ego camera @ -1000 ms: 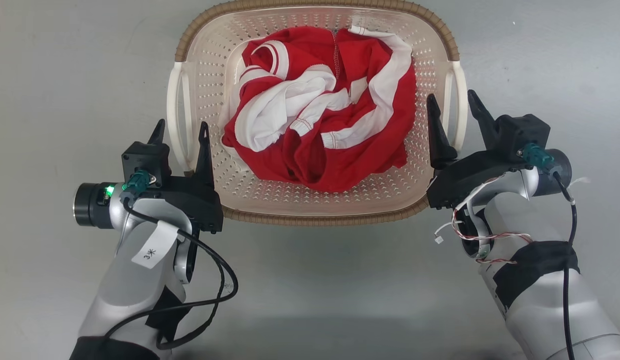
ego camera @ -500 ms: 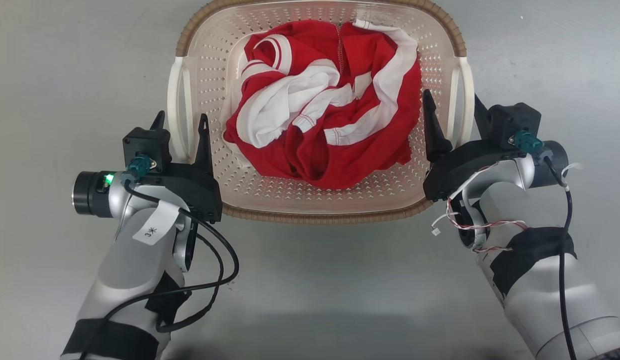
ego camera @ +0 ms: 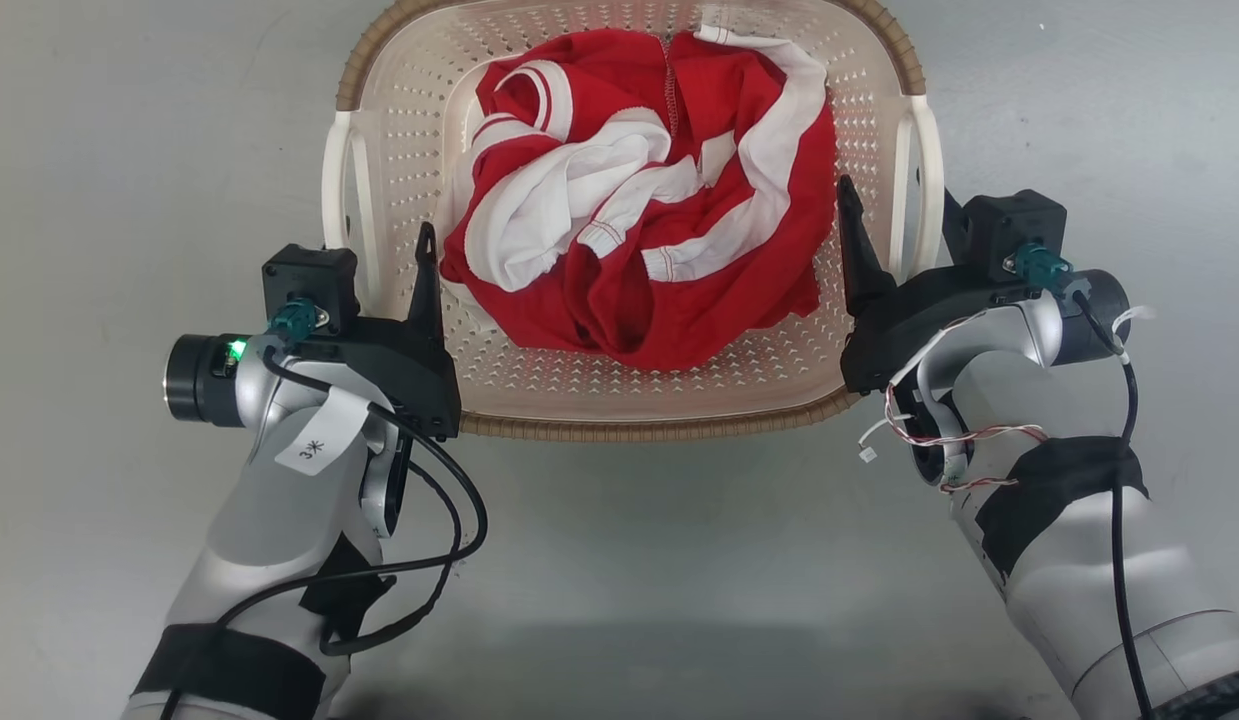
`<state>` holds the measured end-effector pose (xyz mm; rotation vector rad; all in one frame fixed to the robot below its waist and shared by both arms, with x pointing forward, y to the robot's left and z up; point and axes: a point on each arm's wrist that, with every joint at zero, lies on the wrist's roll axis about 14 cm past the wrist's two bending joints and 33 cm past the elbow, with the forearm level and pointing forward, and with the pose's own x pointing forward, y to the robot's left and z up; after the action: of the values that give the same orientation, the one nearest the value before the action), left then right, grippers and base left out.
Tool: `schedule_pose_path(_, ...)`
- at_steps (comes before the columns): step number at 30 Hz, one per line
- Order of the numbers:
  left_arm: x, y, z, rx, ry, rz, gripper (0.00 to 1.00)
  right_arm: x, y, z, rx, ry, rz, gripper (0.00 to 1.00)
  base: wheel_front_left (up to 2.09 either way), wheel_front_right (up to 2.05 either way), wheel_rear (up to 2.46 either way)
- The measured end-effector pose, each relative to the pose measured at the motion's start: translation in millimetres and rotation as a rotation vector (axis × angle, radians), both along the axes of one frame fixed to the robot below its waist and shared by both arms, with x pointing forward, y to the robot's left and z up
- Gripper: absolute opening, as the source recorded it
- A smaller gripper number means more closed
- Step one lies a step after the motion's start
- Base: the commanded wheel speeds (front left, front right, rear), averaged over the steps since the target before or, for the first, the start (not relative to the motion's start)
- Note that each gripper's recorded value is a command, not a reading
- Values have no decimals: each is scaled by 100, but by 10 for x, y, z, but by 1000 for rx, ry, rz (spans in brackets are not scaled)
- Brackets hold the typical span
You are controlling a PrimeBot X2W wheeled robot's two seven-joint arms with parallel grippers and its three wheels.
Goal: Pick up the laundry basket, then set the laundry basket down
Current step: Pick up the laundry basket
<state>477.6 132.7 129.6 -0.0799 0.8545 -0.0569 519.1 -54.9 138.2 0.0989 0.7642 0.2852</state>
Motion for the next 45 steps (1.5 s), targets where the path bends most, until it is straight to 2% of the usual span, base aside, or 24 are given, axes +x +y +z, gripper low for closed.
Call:
schedule_pose_path(13,-12,-40,-10,-4,14,-6,100,34,90,3,7,7,22,100,0,0,0)
schedule_pose_path(14,-13,-36,-10,-5,16,0,100,38,101,9,9,6,25,98,0,0,0)
schedule_pose_path(18,-5,-52,-5,-8,16,-4,100,25,128,10,15,11,27,80,0,0,0)
schedule_pose_path(20,15,-62,3,-8,13,-9,100,21,139,12,15,11,30,56,0,0,0)
schedule_pose_path(24,23,-63,6,-5,14,-10,100,5,141,10,13,15,36,32,0,0,0)
schedule_pose_path(25,20,-62,4,-2,15,-10,94,2,141,10,11,16,36,29,0,0,0)
schedule_pose_path(26,19,-63,4,-2,17,-10,94,0,142,11,11,17,35,29,0,0,0)
schedule_pose_path(27,17,-63,2,-2,18,-11,87,0,143,14,10,17,34,24,0,0,0)
schedule_pose_path(28,14,-65,1,-1,20,-13,62,1,141,17,13,18,30,18,0,0,0)
schedule_pose_path(29,12,-47,-1,6,21,-16,38,0,120,16,13,23,22,8,0,0,0)
schedule_pose_path(31,28,-18,3,16,20,-15,21,-1,89,14,6,24,19,1,0,0,0)
schedule_pose_path(32,39,-28,8,14,18,-17,5,-1,80,15,5,25,16,0,0,0,0)
schedule_pose_path(33,45,-40,13,12,16,-17,0,0,73,17,6,26,10,0,0,0,0)
schedule_pose_path(45,61,-87,100,1,13,-20,0,-31,21,104,2,37,-11,0,0,0,0)
